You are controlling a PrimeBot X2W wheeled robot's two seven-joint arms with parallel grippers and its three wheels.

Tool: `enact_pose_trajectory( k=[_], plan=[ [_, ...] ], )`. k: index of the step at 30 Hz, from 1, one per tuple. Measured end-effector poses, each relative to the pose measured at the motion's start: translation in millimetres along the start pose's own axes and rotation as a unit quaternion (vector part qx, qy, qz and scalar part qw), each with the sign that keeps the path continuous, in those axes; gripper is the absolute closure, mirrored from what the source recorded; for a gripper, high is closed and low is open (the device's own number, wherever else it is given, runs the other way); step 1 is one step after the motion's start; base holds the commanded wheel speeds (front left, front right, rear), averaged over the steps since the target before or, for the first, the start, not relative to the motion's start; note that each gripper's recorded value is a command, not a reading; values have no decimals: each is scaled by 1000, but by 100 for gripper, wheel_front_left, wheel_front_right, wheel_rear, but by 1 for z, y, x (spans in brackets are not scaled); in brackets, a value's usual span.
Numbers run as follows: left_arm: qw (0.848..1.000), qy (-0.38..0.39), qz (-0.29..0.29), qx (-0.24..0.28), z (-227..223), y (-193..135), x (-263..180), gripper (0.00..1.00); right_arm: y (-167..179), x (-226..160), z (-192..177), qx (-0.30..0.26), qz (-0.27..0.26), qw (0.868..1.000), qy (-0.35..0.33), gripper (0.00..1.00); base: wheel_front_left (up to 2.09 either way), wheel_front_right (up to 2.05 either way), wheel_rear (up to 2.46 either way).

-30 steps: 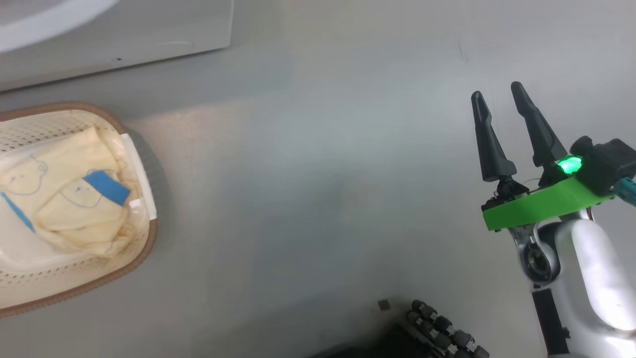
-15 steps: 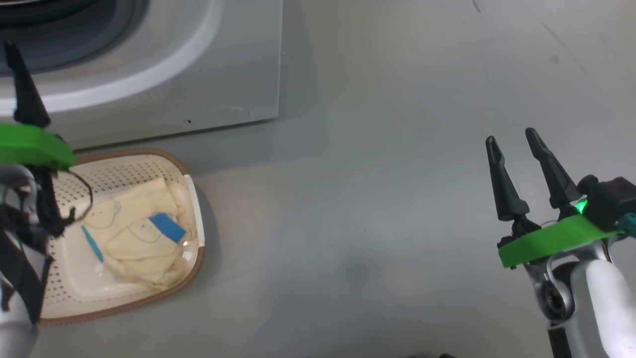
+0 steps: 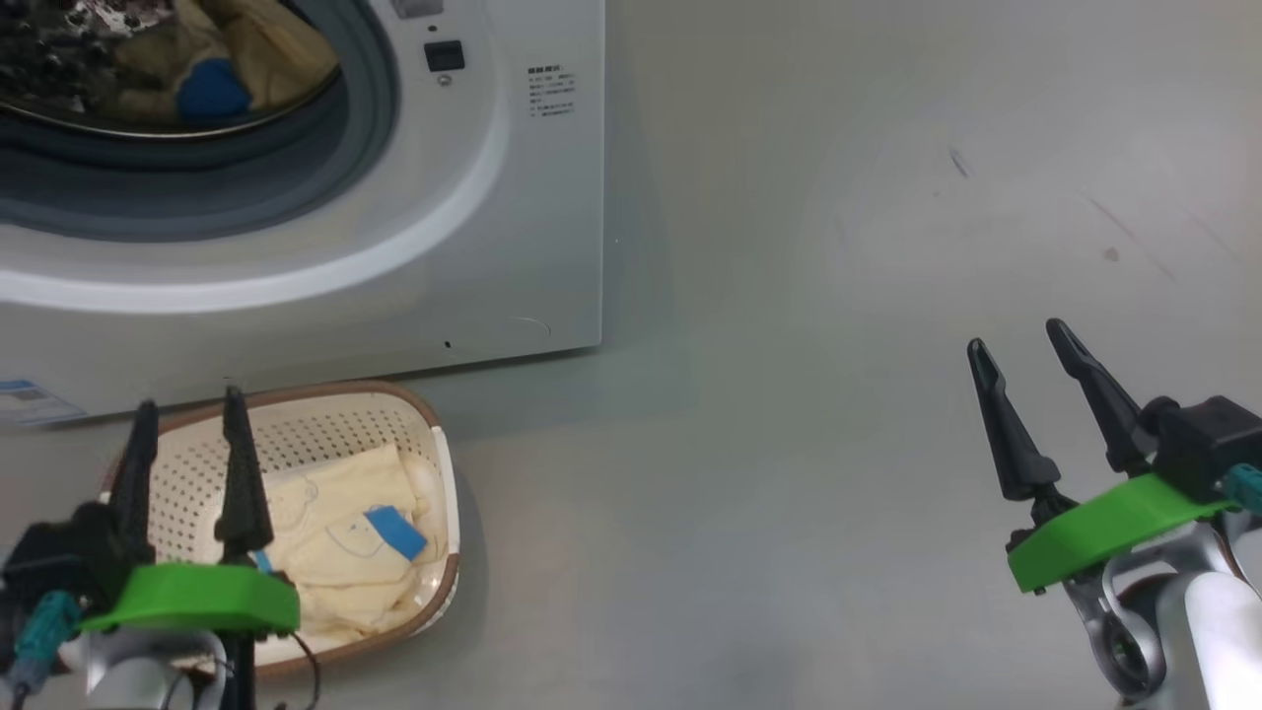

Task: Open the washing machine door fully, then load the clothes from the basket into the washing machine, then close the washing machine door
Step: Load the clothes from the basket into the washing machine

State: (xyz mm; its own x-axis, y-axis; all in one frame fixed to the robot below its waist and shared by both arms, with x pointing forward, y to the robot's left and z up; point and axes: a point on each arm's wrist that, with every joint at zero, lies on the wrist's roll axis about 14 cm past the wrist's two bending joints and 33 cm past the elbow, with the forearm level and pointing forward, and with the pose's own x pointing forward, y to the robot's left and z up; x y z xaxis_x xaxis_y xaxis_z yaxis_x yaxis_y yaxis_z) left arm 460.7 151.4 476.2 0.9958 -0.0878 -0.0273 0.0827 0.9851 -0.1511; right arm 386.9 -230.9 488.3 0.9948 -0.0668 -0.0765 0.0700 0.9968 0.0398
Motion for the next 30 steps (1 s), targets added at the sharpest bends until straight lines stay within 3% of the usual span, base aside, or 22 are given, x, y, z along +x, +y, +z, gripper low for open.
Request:
enact_pose_trajectory(
  k=[14,30],
  plan=[
    [1000,15,2,-5,0,-8,-67,0,22,-20,21,-2,40,999,-12,0,0,0,0],
    [1000,17,1,-6,1,-10,-80,0,31,-25,26,-2,52,999,-15,0,0,0,0]
  ],
)
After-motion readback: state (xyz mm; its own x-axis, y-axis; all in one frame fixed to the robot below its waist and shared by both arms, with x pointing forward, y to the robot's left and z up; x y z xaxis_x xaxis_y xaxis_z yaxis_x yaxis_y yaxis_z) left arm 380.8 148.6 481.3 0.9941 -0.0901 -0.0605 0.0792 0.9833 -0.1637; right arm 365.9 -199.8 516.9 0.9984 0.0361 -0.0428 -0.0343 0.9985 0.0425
